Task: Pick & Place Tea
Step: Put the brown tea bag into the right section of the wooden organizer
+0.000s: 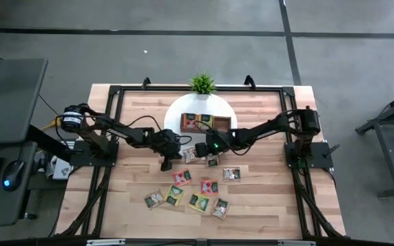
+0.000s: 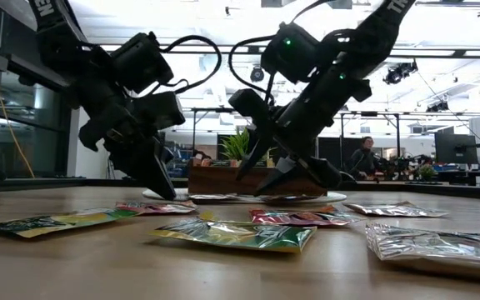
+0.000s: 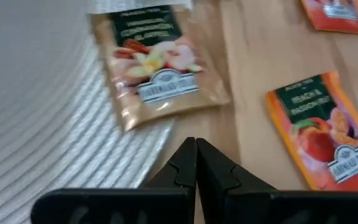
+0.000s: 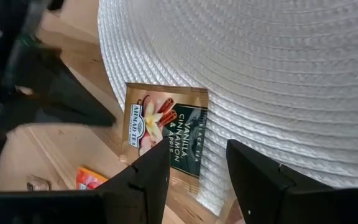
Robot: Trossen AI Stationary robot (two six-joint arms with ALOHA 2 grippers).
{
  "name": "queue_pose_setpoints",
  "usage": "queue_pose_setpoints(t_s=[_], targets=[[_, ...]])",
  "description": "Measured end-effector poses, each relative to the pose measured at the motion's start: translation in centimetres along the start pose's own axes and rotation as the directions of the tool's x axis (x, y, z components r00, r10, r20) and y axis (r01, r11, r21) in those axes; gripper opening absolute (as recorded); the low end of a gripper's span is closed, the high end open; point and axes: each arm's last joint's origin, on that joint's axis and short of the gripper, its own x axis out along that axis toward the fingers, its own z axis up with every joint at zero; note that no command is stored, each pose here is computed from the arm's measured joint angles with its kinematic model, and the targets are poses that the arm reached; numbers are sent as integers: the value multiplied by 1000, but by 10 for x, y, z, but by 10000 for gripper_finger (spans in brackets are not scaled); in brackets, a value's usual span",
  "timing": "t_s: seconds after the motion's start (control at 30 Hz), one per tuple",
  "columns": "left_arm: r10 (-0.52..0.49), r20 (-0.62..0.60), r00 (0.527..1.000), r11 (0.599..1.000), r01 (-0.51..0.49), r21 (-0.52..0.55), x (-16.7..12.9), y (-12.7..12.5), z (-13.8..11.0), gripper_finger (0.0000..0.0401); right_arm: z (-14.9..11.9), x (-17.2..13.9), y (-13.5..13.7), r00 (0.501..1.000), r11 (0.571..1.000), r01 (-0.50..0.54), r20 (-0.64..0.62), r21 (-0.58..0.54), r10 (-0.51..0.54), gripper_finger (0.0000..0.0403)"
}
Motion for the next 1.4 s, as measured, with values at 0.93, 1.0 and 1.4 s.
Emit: queue_pose_setpoints(t_s=[0.93, 1.0, 1.4], targets=[[66, -7, 998, 997, -65, 43, 15, 4, 23, 0, 1, 0, -3, 1000, 999, 27, -11, -35, -27, 154], [59, -11, 998, 998, -58, 39, 20, 5, 21, 0, 1, 0, -3, 1000, 999, 25, -16, -35, -25, 154], [55, -50, 997, 998, -54, 19, 31, 7, 13, 0, 0, 0, -1, 998, 999, -14, -66, -31, 12, 154]])
